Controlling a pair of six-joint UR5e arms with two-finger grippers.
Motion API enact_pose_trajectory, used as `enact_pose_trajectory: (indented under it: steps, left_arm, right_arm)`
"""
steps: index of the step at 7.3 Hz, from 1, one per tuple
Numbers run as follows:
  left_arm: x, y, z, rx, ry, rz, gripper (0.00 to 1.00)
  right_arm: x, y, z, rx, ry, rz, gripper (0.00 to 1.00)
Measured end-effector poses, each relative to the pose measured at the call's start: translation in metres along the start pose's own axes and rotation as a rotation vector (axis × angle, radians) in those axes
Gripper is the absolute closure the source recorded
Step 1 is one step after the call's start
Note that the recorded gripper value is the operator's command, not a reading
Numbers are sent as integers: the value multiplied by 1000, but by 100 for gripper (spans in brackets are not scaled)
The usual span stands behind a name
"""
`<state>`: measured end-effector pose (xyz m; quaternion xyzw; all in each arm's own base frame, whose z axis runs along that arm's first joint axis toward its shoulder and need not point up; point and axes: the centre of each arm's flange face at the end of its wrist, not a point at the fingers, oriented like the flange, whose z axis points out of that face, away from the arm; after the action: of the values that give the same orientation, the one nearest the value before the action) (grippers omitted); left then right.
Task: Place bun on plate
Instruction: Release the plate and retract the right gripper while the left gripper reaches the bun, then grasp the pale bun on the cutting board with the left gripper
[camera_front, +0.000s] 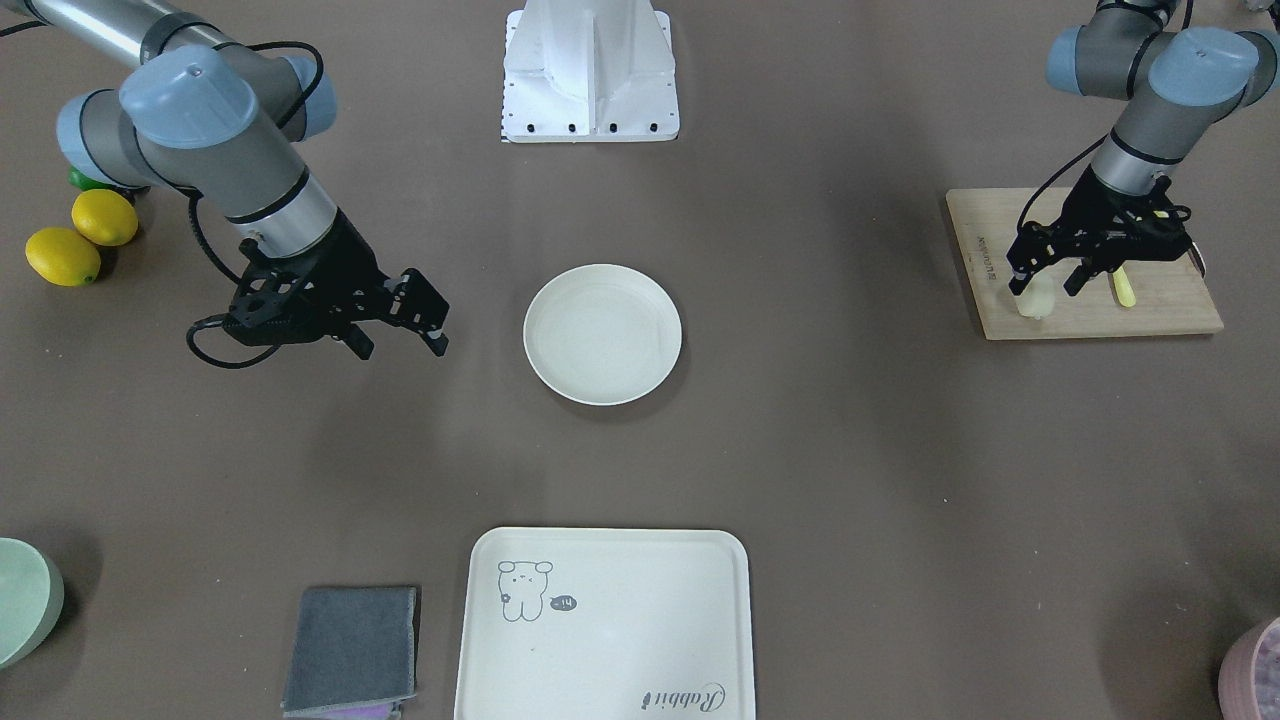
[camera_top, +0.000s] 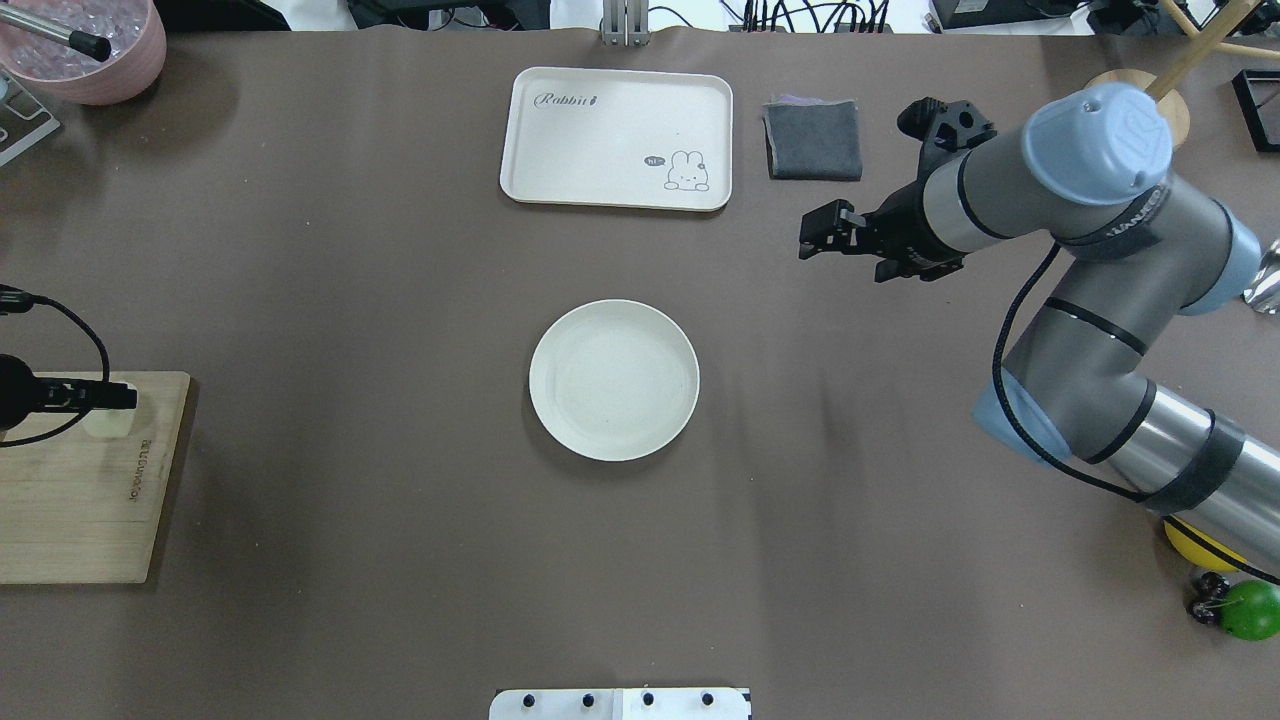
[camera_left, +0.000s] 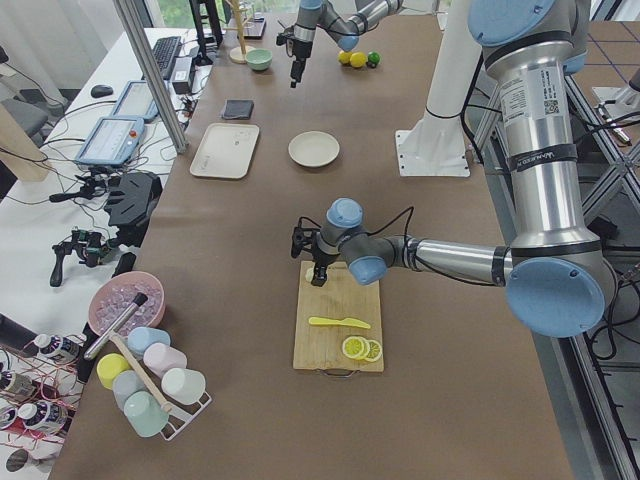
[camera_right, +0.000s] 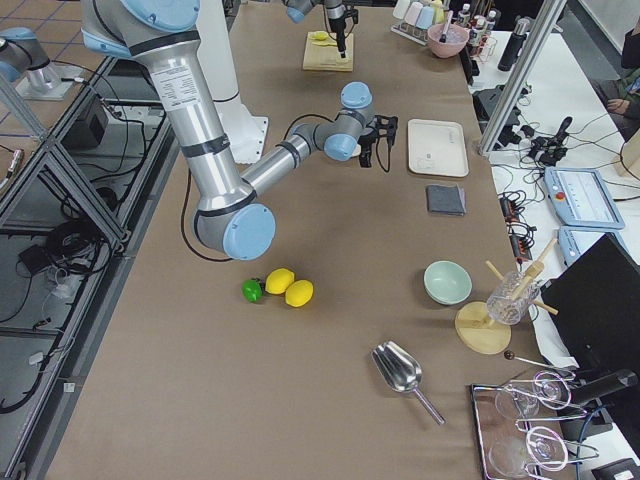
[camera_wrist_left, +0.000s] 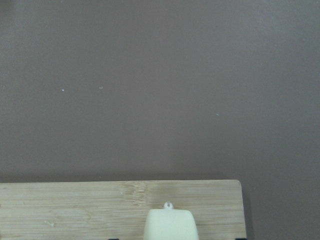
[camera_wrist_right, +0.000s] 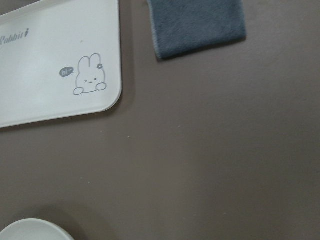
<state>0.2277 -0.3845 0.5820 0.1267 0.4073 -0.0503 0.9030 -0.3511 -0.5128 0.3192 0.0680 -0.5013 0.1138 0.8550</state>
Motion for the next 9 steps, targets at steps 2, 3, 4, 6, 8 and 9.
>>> enact_pose_trajectory:
  steps: [2,3,4,6,8,9]
  left_arm:
    - [-3,1,2,-3,-4,-1,46]
    - [-5,3,2,-4,-7,-3,53]
    - [-8,5,1,-6,-11,-5,60]
    - [-10,6,1,-8,-13,-6,66]
    - [-9,5,-1,-5,-9,-3,70]
    - [-6,2,-5,1,-2,-1,70]
  right_arm:
    - [39,-32,-17,-28,105,-73,0]
    - [64,-44,-25,-48,163,-134,0]
    - [96,-53,-38,-81,192,-188,0]
    - [177,-82,-83,-143,204,-258,0]
    - [251,-104,-134,-161,248,-316,0]
    - [283,-114,-162,-171,273,-331,0]
